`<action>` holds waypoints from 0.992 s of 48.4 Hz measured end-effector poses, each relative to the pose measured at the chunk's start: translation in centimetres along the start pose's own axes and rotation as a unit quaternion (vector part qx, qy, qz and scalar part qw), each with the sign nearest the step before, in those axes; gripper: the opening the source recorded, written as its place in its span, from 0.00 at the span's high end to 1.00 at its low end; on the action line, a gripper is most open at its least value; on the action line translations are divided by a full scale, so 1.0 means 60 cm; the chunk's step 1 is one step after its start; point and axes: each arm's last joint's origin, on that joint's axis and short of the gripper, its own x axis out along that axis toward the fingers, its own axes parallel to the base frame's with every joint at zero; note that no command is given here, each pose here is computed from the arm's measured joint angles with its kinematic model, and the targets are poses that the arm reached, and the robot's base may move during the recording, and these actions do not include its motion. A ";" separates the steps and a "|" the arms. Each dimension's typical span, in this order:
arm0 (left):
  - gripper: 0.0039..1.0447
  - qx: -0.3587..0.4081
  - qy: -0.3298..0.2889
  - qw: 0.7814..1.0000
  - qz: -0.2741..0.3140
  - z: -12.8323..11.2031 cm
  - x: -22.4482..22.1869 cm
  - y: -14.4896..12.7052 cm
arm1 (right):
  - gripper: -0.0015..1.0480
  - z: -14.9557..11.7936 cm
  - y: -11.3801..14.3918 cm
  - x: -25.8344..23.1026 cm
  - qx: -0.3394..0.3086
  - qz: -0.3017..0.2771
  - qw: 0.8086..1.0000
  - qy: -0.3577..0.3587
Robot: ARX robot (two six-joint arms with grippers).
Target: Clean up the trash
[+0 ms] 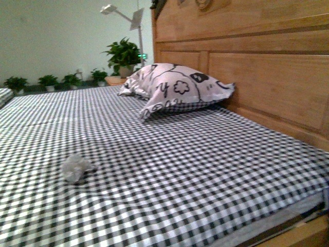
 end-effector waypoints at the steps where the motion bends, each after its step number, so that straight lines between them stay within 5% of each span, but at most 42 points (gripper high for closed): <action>1: 0.73 0.000 0.000 1.000 0.000 0.000 0.000 0.000 | 0.81 0.000 0.000 0.000 0.000 0.001 1.000 0.000; 39: 0.73 0.000 -0.001 1.000 -0.003 0.000 -0.001 0.000 | 0.81 0.000 0.001 0.000 0.000 0.004 1.000 0.001; 48: 0.73 -0.080 0.209 0.961 -0.164 -0.015 0.020 0.023 | 0.81 0.000 0.001 0.000 0.000 0.003 1.000 0.000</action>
